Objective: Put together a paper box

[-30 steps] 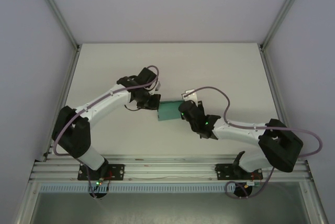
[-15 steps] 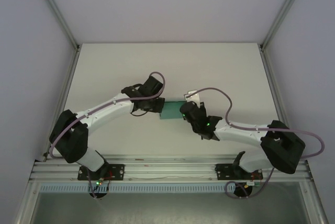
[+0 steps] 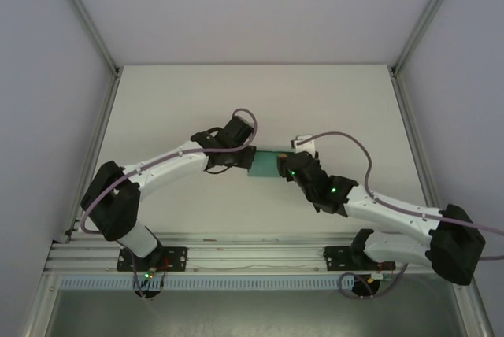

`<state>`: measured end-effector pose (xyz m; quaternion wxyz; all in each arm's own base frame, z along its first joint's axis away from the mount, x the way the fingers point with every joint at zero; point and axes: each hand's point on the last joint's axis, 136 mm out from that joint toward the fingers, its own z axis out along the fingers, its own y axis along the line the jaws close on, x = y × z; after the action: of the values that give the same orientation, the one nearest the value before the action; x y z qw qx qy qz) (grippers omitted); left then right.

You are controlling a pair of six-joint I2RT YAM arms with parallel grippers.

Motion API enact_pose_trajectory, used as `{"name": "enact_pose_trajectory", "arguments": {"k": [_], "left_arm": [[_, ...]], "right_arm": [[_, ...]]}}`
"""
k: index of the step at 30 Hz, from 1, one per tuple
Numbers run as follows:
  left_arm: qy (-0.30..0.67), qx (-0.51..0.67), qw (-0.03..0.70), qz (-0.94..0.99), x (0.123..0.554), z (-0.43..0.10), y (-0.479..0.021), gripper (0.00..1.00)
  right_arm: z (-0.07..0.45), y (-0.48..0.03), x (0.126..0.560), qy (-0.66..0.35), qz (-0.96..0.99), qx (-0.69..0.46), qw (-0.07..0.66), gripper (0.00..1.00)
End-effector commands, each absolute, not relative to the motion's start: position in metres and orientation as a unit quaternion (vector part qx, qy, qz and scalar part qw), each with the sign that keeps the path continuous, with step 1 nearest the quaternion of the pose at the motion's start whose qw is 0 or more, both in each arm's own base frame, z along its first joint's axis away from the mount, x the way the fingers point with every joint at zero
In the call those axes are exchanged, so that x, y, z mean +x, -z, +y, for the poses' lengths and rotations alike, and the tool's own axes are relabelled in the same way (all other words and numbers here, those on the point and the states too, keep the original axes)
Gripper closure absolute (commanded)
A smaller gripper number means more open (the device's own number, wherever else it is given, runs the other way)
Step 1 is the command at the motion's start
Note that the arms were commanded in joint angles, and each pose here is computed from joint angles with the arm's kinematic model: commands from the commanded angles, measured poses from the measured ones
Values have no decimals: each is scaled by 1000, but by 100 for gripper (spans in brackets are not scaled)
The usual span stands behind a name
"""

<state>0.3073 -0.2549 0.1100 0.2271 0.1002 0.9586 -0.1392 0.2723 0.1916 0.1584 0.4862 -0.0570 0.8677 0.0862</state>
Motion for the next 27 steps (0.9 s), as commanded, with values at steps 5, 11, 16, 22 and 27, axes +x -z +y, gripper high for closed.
{"name": "enact_pose_trajectory", "arguments": {"k": [5,11,16,22,27], "left_arm": [[68,137,88,984,258,-229,-43,100],[72,145,96,982,264,-234,-51,100],[69,155,96,981,266,-234,-55,100],[72,177,111,975,270,-237,-71,96],[78,204,123,968,274,-241,-90,76]], "right_arm": [[165,-190,293,-124,863,40,487,30],[152,-170,306,-139,889,79,429,36],[154,-142,304,-144,901,80,401,39],[145,-99,296,-120,923,104,352,48],[144,-79,285,-130,928,124,326,53]]}}
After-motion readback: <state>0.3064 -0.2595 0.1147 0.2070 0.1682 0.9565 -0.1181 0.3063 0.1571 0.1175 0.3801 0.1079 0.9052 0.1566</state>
